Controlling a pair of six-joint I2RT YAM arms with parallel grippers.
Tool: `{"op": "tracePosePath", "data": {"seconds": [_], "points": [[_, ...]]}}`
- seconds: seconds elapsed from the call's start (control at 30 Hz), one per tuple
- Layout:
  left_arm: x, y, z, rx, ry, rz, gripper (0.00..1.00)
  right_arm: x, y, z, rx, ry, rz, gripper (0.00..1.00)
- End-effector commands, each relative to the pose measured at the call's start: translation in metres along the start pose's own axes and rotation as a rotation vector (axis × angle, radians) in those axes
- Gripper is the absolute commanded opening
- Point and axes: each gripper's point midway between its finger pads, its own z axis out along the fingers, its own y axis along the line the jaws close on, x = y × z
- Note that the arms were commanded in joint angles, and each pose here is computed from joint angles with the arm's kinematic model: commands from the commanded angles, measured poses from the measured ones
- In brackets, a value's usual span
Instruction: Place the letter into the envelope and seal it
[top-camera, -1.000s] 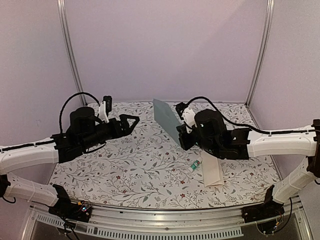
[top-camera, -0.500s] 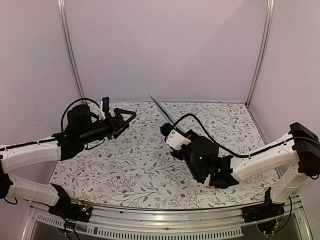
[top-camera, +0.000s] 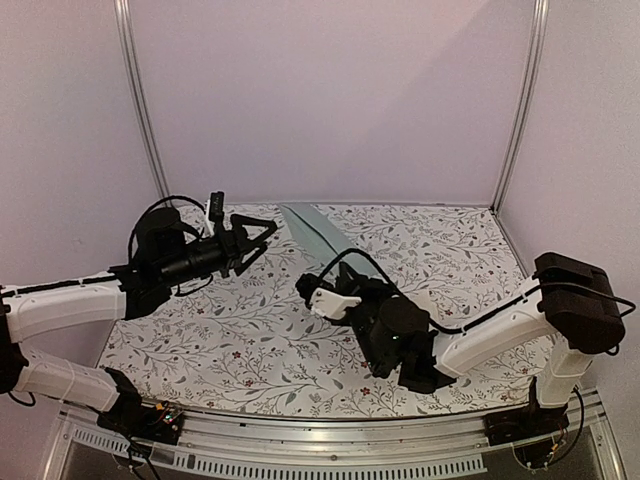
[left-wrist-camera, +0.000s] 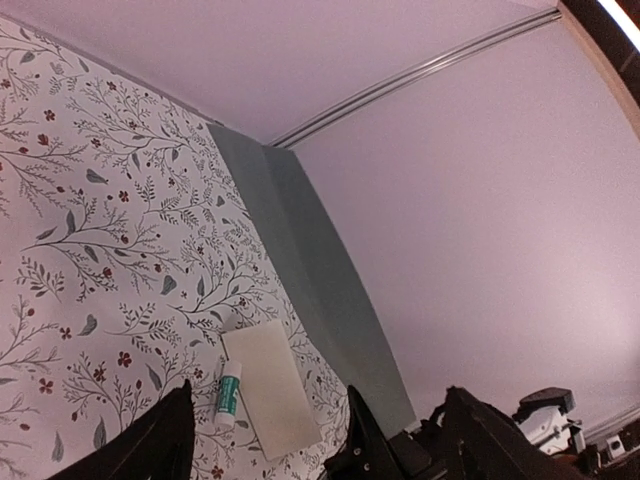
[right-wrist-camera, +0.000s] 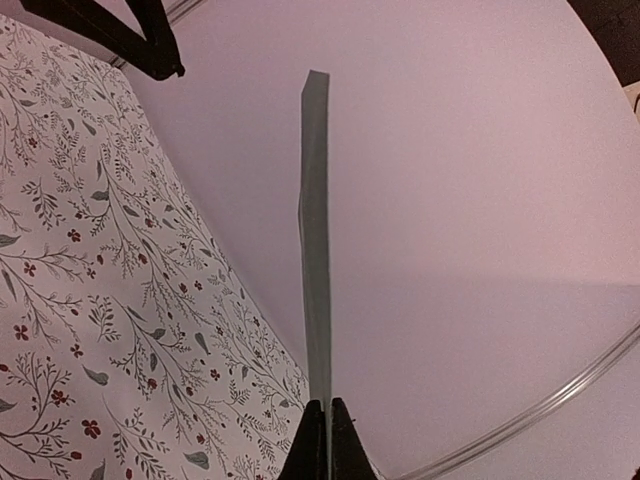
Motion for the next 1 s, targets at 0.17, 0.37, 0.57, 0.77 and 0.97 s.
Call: {"op": "tracePosePath", "data": {"seconds": [0.17, 0.37, 0.57, 0.77, 0.97], "points": [[-0.002, -0.038, 0.01, 0.099, 0.022, 0.067, 0.76, -0.022, -0.001, -0.001, 0.038, -0.031, -0.025, 0.0], [0.009, -0.04, 0.031, 0.11, 0.082, 0.075, 0.69, -0.025, 0.003, 0.0, 0.06, -0.03, -0.071, 0.0], [0.016, -0.03, 0.044, 0.093, 0.099, 0.058, 0.52, -0.025, -0.003, -0.003, 0.1, -0.03, -0.082, 0.0], [0.023, -0.026, 0.055, 0.105, 0.127, 0.052, 0.13, -0.023, -0.002, -0.005, 0.116, -0.032, -0.085, 0.0], [0.024, -0.025, 0.058, 0.106, 0.125, 0.052, 0.0, -0.019, -0.01, -0.007, 0.154, -0.02, -0.036, 0.0]]}}
